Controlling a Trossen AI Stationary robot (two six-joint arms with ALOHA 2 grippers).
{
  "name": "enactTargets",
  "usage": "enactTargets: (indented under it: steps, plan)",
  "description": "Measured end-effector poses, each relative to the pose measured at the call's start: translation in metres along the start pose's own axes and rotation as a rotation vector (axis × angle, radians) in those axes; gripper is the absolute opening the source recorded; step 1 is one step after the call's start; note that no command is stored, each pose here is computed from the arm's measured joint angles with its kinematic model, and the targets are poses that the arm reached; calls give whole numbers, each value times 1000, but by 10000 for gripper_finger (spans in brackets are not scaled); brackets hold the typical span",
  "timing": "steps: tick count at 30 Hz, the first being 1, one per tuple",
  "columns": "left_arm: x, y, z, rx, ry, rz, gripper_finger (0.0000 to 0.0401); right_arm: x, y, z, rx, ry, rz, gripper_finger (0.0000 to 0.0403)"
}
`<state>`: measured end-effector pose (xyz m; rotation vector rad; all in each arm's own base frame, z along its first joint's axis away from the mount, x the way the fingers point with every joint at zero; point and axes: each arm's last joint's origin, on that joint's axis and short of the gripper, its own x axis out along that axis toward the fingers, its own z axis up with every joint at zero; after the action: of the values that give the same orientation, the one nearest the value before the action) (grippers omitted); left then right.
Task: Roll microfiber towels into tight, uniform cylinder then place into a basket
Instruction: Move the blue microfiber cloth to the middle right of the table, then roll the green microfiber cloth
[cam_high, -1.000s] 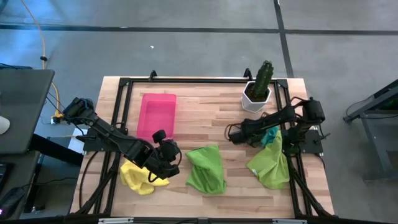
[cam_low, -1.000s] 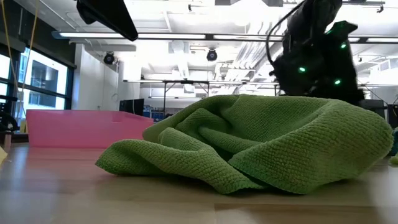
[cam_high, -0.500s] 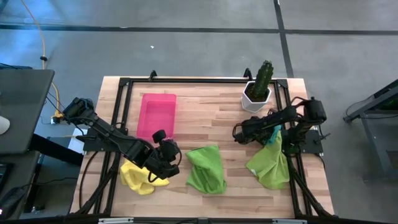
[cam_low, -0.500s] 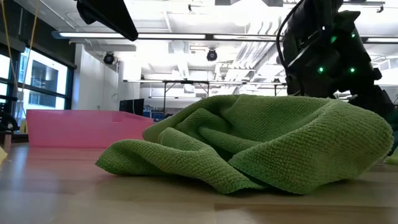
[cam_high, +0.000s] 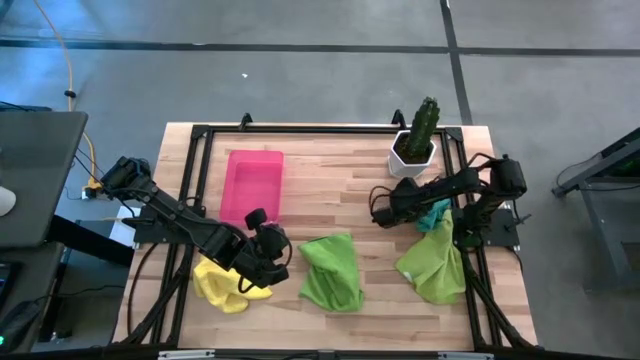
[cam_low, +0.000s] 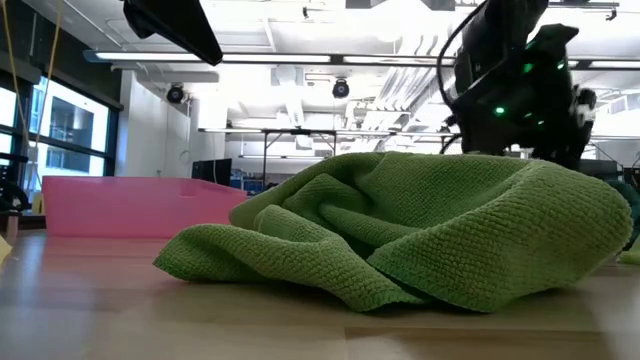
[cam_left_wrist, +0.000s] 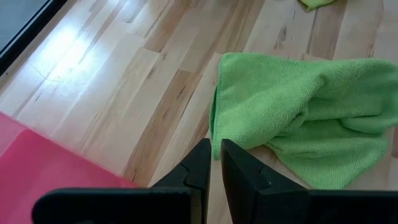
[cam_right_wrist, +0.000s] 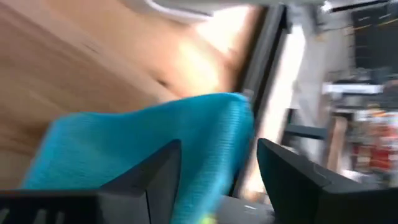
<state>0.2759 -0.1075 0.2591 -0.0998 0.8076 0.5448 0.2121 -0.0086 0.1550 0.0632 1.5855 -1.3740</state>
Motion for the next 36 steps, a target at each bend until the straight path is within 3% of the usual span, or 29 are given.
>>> enactTargets:
  steps: [5,11,16,22,26,32,36]
  plan:
    - [0,0,0,0,0,0,30,-2,20,10,25,-61,204,204]
    - [0,0,0,0,0,0,30,-10,41,24,-30,-183,431,204]
    - [0,0,0,0,0,0,30,-15,45,29,-44,-240,492,204]
    - [0,0,0,1,-7,9,30,-27,31,31,18,-307,537,204]
    - [0,1,1,0,-33,35,30,-40,29,37,62,-357,682,204]
    - [0,1,1,0,-33,36,30,-49,40,44,-12,-416,824,204]
    - [3,1,-3,4,-25,35,30,-60,48,45,-67,-431,999,204]
